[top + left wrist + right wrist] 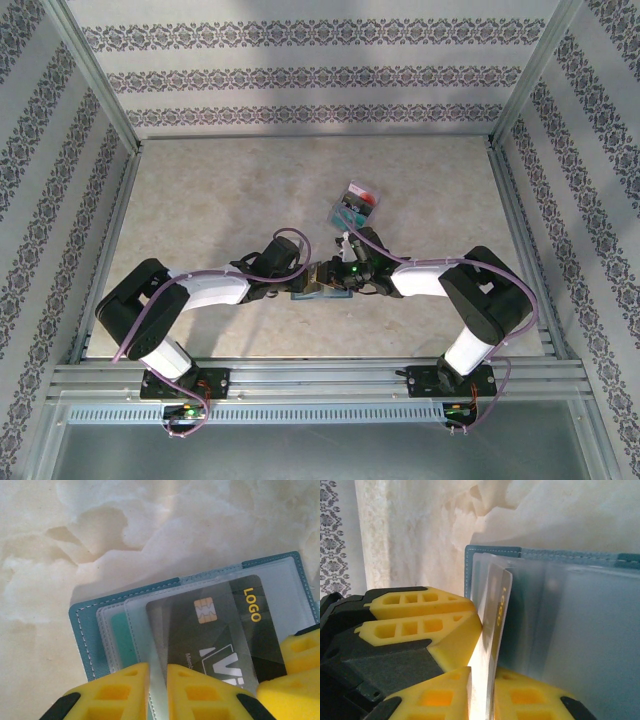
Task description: Take the credit cards out of the card holder
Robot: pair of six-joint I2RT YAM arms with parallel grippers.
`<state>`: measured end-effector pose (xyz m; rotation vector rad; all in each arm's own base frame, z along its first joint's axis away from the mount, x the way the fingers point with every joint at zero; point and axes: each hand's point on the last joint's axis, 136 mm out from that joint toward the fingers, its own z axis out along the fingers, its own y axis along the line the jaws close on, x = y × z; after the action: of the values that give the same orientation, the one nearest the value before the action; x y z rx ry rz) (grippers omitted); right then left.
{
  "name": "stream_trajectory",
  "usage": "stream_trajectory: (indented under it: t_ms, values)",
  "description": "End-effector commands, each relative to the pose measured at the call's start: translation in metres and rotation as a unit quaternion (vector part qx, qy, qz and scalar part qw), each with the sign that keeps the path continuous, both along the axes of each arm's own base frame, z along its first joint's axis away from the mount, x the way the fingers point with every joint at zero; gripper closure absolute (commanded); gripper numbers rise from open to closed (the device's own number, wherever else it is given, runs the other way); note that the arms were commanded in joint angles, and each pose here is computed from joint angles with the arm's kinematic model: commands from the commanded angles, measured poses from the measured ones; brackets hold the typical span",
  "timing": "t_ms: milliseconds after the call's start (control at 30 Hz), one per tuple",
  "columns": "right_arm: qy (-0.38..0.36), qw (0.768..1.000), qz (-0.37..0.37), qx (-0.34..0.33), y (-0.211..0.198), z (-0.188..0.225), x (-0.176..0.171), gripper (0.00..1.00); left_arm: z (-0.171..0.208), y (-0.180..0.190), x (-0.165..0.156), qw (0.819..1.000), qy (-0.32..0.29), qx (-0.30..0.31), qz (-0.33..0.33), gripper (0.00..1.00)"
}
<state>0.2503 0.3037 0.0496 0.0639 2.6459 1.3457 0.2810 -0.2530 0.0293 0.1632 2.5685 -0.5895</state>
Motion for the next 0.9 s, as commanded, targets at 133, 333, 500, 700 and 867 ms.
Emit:
stream_trajectory:
  t_ms: [133,333,500,700,867]
  values:
    - [-0.035,0.999,0.012,0.035,0.019,0.022,0.009,0.79,-0.012,-0.005,-0.012,1.000,0.021,0.001,-0.019,0.84]
    - [-0.035,0.999,0.008,0.033,0.016,0.021,0.009,0.83,-0.011,-0.003,-0.012,1.000,0.020,0.004,-0.014,0.84]
    - [-0.031,0.999,0.003,0.030,0.011,0.017,0.009,0.85,-0.010,0.001,-0.012,1.000,0.017,0.009,-0.008,0.84]
    - [-0.034,0.999,0.001,0.030,0.009,0.018,0.009,0.89,-0.012,0.003,-0.011,1.000,0.017,0.015,-0.003,0.84]
    - [-0.034,0.999,-0.005,0.028,0.004,0.018,0.008,0.91,-0.012,0.004,-0.010,1.000,0.016,0.017,0.000,0.84]
